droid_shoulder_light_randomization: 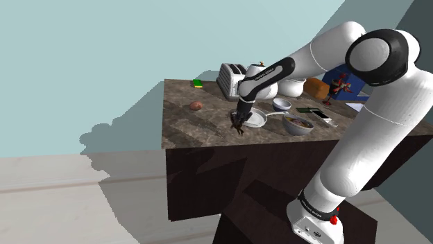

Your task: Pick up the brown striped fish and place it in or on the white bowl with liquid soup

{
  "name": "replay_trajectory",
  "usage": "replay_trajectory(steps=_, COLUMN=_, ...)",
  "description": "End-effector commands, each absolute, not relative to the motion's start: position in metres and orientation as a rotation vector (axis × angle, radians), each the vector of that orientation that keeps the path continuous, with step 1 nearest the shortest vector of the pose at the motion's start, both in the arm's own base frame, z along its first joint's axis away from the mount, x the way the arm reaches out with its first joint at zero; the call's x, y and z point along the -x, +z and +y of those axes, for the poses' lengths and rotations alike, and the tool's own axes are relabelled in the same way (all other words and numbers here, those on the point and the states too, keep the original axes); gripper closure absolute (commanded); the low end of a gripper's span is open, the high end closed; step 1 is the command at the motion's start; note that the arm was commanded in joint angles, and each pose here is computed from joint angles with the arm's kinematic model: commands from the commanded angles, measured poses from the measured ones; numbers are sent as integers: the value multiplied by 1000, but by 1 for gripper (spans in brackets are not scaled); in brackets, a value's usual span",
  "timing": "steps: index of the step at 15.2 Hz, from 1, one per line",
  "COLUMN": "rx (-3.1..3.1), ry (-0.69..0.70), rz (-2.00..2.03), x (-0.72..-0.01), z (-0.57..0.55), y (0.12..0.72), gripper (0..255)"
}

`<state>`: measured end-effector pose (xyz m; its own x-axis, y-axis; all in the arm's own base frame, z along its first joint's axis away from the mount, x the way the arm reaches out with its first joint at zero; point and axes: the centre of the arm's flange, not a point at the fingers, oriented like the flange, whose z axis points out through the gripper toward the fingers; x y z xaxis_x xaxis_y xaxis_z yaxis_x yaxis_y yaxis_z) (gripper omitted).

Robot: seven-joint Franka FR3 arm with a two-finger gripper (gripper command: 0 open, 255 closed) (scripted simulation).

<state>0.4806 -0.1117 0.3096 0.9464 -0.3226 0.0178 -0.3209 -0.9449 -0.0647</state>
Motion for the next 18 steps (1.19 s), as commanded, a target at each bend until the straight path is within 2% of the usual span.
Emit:
replay_trajectory(steps=1, rx=3039, ry=-43, rz=503, x=-481, z=-112, y=320, gripper=255)
replay_trajectory(steps=18, rx=3039, ry=-43, rz=503, x=-481, z=-112, y=409, gripper=255)
